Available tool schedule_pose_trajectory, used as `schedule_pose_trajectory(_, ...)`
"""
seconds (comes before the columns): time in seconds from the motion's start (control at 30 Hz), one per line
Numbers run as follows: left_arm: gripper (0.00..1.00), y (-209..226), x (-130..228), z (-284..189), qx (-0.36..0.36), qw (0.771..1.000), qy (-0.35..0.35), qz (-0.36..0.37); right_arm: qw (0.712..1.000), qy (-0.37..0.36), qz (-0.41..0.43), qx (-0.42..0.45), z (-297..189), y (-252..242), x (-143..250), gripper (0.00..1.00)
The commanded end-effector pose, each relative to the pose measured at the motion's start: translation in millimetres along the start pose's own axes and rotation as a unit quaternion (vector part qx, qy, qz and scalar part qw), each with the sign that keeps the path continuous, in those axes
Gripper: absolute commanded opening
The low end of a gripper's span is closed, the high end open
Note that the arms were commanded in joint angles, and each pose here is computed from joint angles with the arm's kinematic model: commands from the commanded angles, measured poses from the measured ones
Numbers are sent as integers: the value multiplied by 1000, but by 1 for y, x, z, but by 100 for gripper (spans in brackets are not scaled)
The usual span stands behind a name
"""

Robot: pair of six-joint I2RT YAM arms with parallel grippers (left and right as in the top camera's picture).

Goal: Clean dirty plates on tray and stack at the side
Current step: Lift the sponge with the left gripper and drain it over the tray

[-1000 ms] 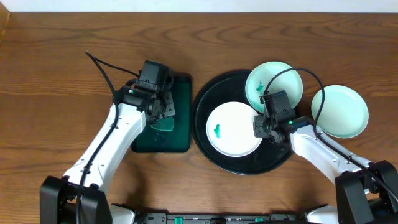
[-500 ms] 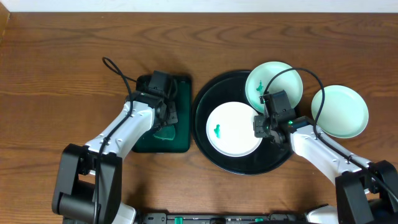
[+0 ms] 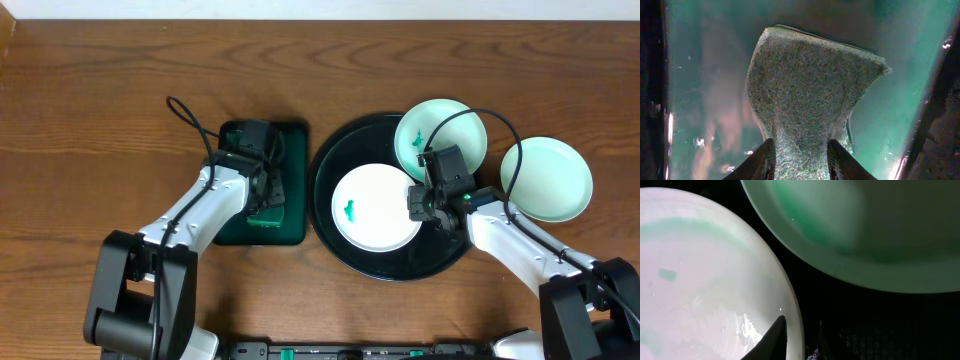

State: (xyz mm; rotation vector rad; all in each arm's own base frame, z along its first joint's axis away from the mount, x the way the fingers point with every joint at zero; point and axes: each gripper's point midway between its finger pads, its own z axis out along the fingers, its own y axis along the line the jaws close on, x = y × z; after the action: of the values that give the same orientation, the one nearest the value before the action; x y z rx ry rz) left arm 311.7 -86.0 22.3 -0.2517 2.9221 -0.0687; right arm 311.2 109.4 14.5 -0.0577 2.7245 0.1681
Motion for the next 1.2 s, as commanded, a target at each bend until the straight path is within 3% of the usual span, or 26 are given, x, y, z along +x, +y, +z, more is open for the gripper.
schedule_pose_trajectory(0.0, 35, 4, 6, 2, -7, 1000, 5, 2, 1000, -6, 4, 2, -3, -4, -1, 18)
schedule_pose_trajectory(0.57, 40, 1, 11, 13, 8, 1000, 7, -23, 1000, -6, 4, 1, -3, -4, -2, 19)
schedule_pose_trajectory(0.7, 36, 2, 16, 24, 1, 1000, 21, -23, 1000, -6, 4, 1, -3, -4, -2, 19)
schedule_pose_trajectory(0.77, 23, 3, 17, 30, -2, 999, 27, -23, 1000, -6, 4, 1, -3, -4, -2, 19)
schedule_pose_trajectory(0.8, 11, 3, 18, 31, -3, 999, 27, -23, 1000, -6, 4, 1, -3, -4, -2, 19)
schedule_pose_trajectory(0.83, 7, 3, 17, 31, -2, 999, 26, -23, 1000, -6, 4, 1, -3, -4, -2, 18)
schedule_pose_trajectory(1.0, 7, -5, -1, 7, 14, 1000, -5, 0, 1000, -6, 4, 1, -3, -4, -2, 18)
schedule_pose_trajectory(1.17, 7, -13, -22, -40, 44, 996, -72, 25, 1000, -5, 4, -3, -3, -2, -1, 23)
